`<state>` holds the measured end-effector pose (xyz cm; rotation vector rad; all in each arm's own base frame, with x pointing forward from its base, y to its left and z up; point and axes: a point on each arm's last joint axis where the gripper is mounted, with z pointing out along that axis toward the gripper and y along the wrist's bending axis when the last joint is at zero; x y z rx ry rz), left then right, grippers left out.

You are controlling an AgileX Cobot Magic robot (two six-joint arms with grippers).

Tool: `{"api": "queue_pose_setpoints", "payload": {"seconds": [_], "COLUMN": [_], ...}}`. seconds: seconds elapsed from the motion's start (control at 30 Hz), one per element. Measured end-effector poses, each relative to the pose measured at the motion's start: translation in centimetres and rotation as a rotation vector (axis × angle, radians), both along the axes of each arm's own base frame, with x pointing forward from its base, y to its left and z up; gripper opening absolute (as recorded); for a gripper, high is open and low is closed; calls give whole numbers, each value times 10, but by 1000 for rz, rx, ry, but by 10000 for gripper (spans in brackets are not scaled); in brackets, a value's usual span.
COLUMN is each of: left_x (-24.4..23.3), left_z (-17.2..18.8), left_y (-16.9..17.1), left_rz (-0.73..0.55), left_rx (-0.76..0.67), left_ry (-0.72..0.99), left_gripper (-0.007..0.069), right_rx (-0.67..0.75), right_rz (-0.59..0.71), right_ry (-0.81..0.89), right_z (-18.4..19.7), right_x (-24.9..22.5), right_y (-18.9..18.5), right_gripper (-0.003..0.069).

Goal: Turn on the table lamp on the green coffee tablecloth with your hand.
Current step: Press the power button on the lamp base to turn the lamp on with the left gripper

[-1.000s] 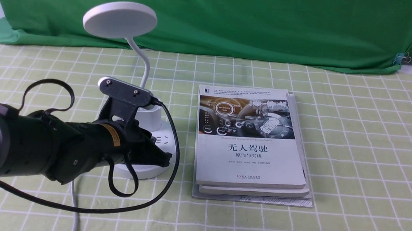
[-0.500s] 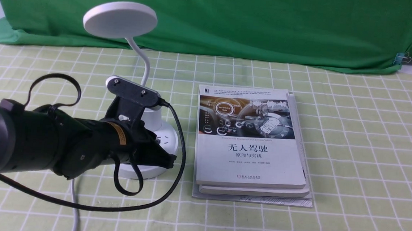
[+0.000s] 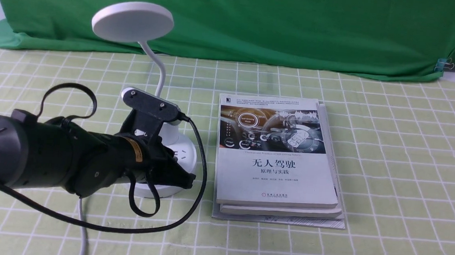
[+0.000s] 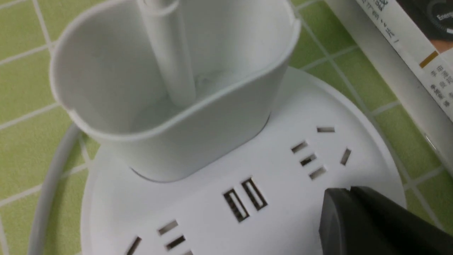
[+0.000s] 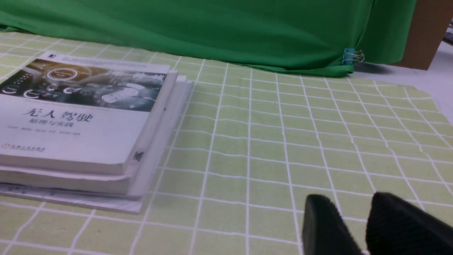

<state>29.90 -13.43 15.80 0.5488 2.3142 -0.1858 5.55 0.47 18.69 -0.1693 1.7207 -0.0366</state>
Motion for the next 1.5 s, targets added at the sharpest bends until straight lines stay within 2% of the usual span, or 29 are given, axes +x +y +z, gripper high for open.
{"api": "queue_pose_setpoints", "payload": {"seconds": [0.27,0.63,1.0,1.5], "left_x": [2,-1,0,1], "left_z": [0,25,0,0], "left_y": [-1,0,0,0], "left_rz": [-4,-5,-5,-6], "left_rx": [0,-31,12,12], "left_ry": [-7,-78,10,8], "left_gripper": [1,1,1,1], "right_rx": [0,0,0,0], "right_rz": [0,0,0,0], "right_ry": [0,0,0,0], "right_z": [0,0,0,0], "right_x": [0,0,0,0], "right_y": [0,0,0,0], "right_gripper": [244,244,244,244]}}
